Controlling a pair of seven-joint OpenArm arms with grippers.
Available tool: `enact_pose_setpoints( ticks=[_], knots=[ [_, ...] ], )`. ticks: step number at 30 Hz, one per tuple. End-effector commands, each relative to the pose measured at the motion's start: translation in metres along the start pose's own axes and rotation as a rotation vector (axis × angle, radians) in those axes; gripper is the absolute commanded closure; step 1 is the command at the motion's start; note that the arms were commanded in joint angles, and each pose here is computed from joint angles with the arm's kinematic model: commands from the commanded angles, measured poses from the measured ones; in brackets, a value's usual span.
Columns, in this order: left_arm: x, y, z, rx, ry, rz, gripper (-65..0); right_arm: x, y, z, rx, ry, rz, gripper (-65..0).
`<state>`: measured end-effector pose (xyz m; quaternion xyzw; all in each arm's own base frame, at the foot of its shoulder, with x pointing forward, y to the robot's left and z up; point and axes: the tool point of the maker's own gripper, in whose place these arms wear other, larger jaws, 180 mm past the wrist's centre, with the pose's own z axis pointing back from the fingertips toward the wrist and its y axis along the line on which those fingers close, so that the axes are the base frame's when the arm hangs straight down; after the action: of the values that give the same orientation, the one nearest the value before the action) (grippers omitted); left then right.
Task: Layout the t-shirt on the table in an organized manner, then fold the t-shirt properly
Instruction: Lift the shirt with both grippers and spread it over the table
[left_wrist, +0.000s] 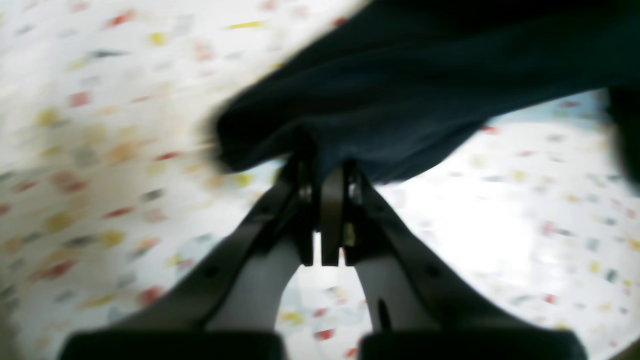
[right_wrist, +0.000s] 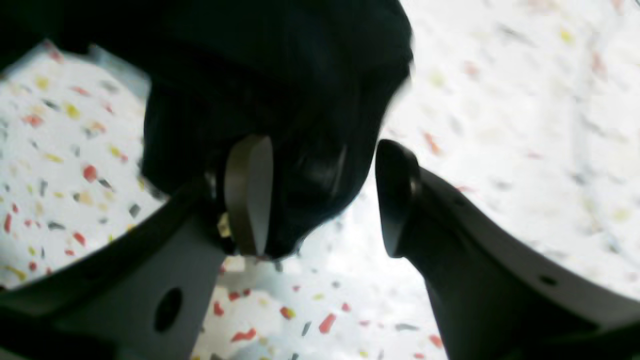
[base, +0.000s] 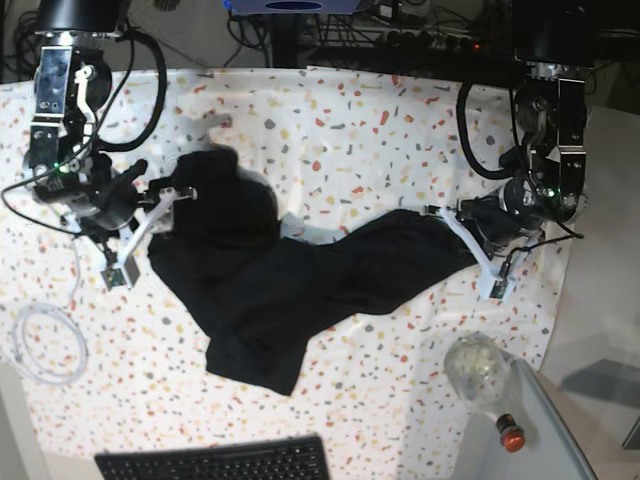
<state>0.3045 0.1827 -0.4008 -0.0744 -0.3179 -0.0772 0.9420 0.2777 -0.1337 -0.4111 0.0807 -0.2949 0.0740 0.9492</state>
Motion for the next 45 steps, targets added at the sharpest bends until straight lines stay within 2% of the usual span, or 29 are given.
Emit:
enact_pose_setpoints(
  ticks=[1, 6, 11, 15, 18, 20, 21, 22, 23, 24, 27, 30, 35, 39, 41, 45],
  knots=[
    [0.015, 0.007, 0.006, 0.017, -0.040, -0.017, 0.0, 0.002, -0.004, -0.002, -0.005, -0.008, 0.000, -30.0],
    [0.017, 0.006, 0.005, 0.016, -0.043, -0.018, 0.0, -0.001, 0.003, 0.008, 0.003, 0.008, 0.016, -30.0],
    [0.017, 0.007, 0.006, 0.016, -0.044, -0.020, 0.0, 0.014, 0.031, 0.023, 0.041, -0.054, 0.073, -30.0],
    [0.016, 0.007, 0.005, 0.016, -0.041, -0.020, 0.0, -0.003, 0.068, -0.004, 0.136, 0.035, 0.130, -29.7],
    [0.016, 0.006, 0.006, 0.015, -0.042, -0.022, 0.0, -0.014, 0.069, -0.028, 0.156, 0.076, 0.108, -29.0],
    [0.023, 0.005, 0.008, 0.014, -0.060, -0.030, 0.0, -0.018, 0.062, -0.037, 0.150, 0.065, 0.098, -23.1],
    [0.028, 0.003, 0.011, 0.013, -0.076, -0.039, 0.0, -0.020, 0.049, -0.039, 0.129, 0.061, 0.105, -16.4],
    [0.034, 0.001, 0.016, 0.014, -0.096, -0.051, 0.0, -0.022, 0.037, -0.039, 0.107, 0.060, 0.107, -6.0],
    [0.042, 0.002, 0.021, 0.021, -0.117, -0.070, 0.0, -0.021, 0.025, -0.037, 0.084, 0.057, 0.110, 0.0],
    [0.051, 0.004, 0.027, 0.029, -0.139, -0.089, 0.0, -0.020, 0.014, -0.034, 0.066, 0.056, 0.108, 0.0],
    [0.089, 0.010, 0.041, 0.056, -0.214, -0.138, 0.0, 0.002, -0.027, -0.017, -0.026, -0.008, 0.095, 0.0],
    [0.140, 0.015, 0.054, 0.082, -0.270, -0.169, 0.0, 0.046, -0.062, 0.003, -0.109, -0.095, 0.153, 0.0],
    [0.220, 0.001, 0.061, 0.071, -0.351, -0.235, 0.0, 0.131, -0.105, 0.035, -0.228, -0.203, 0.222, 0.0],
    [0.286, -0.024, 0.061, 0.004, -0.433, -0.192, 0.0, 0.207, -0.141, 0.082, -0.343, -0.339, 0.277, 0.0],
    [0.323, -0.038, 0.073, -0.028, -0.513, -0.186, 0.0, 0.242, -0.151, 0.109, -0.392, -0.409, 0.297, 0.0],
    [0.377, -0.065, 0.106, -0.076, -0.650, -0.191, 0.0, 0.280, -0.176, 0.157, -0.494, -0.477, 0.327, 0.0]
  ],
)
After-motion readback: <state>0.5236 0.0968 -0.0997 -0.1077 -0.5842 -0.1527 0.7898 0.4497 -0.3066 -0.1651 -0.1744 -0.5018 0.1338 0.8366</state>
